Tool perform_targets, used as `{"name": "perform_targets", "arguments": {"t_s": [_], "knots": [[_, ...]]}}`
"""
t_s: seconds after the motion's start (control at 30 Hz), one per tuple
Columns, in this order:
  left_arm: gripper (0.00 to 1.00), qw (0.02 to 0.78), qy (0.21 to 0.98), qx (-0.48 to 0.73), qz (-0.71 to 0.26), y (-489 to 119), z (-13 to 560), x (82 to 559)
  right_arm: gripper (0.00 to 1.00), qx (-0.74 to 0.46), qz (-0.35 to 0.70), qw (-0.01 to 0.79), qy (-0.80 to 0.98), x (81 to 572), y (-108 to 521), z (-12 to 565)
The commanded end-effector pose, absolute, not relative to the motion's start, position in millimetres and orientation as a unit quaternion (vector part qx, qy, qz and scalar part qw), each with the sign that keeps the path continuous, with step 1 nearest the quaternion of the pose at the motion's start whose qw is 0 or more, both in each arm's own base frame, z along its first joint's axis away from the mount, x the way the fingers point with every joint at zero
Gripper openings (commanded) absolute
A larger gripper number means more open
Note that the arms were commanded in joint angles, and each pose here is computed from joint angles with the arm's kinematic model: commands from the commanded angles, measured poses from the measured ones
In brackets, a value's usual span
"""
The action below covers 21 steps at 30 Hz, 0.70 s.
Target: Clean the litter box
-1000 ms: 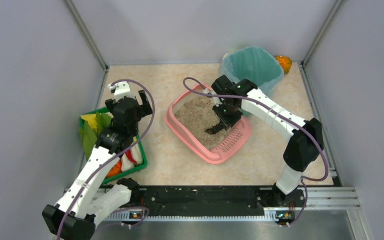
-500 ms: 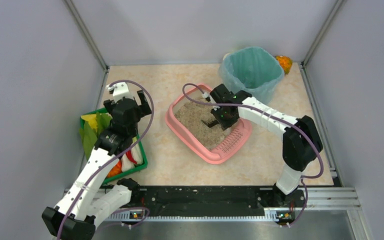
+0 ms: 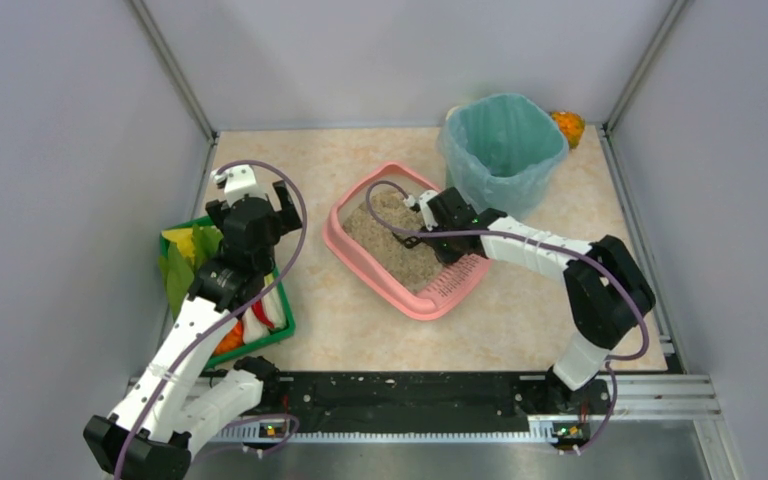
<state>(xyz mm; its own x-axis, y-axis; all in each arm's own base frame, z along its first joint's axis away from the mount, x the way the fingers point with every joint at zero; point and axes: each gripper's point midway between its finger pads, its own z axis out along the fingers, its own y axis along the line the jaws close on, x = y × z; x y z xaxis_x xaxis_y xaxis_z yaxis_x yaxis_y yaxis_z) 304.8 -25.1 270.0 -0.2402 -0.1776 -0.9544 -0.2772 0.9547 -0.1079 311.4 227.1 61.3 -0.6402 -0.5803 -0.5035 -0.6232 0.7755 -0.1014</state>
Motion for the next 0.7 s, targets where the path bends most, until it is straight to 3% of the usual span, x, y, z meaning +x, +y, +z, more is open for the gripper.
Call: {"name": "perform_targets", "arguments": {"t_s": [0.0, 0.27, 0.67], "knots": [[0.99, 0.62, 0.767, -0.163, 0.031, -22, 290, 303, 0.0, -0.331, 0.104, 0.345, 0.872, 317, 246, 93], [0.99, 0.62, 0.766, -0.171, 0.013, -26, 293, 304, 0.0, -0.301, 0.129, 0.423, 0.845, 312, 236, 124], [0.99, 0.619, 0.764, -0.181, -0.006, -30, 299, 303, 0.0, -0.289, 0.152, 0.48, 0.814, 301, 227, 149]]}}
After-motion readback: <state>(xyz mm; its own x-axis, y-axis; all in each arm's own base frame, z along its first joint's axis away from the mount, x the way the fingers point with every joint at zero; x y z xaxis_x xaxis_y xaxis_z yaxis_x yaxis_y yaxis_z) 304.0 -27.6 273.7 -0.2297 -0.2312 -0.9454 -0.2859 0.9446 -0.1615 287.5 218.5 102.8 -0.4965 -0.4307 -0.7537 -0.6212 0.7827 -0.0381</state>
